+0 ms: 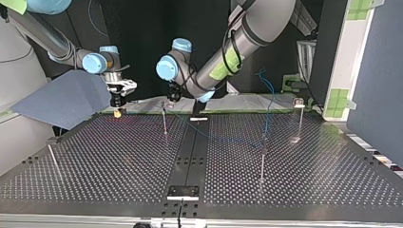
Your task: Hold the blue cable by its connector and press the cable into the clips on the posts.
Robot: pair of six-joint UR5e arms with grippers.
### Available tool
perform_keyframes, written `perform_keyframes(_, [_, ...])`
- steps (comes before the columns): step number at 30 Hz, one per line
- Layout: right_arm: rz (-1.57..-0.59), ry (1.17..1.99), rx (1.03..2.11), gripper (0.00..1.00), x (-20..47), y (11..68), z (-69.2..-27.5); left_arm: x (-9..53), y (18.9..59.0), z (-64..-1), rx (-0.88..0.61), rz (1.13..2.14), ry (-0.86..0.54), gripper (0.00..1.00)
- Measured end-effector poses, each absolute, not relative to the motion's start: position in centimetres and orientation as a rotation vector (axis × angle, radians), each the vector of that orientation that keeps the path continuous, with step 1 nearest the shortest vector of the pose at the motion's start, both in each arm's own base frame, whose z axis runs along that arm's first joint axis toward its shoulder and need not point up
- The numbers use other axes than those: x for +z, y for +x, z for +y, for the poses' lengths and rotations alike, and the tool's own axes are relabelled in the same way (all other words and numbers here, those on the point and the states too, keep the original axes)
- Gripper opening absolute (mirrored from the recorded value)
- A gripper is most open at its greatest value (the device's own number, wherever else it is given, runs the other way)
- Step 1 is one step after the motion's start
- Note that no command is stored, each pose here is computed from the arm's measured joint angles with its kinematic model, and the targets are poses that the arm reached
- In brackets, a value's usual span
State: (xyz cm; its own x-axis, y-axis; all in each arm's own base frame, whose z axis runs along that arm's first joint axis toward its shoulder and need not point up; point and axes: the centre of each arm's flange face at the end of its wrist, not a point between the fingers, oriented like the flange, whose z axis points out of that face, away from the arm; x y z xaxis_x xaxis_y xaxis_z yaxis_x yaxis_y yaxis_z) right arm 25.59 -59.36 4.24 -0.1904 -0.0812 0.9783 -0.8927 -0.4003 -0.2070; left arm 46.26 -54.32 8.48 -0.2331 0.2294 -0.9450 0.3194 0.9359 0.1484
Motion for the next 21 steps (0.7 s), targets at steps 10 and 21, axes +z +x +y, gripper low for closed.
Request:
perform_keyframes(10, [-1.184, 1.440, 1.674, 0.00, 4.1, 25.6, -59.3, 5.4, 39.8, -55.1, -0.099, 1.885, 0.472, 1.00])
perform_keyframes(21, [-1.187, 1.440, 1.676, 0.00, 4.0, 25.6, -59.3, 5.2, 40.9, -55.1, -0.158, 1.836, 0.408, 1.00])
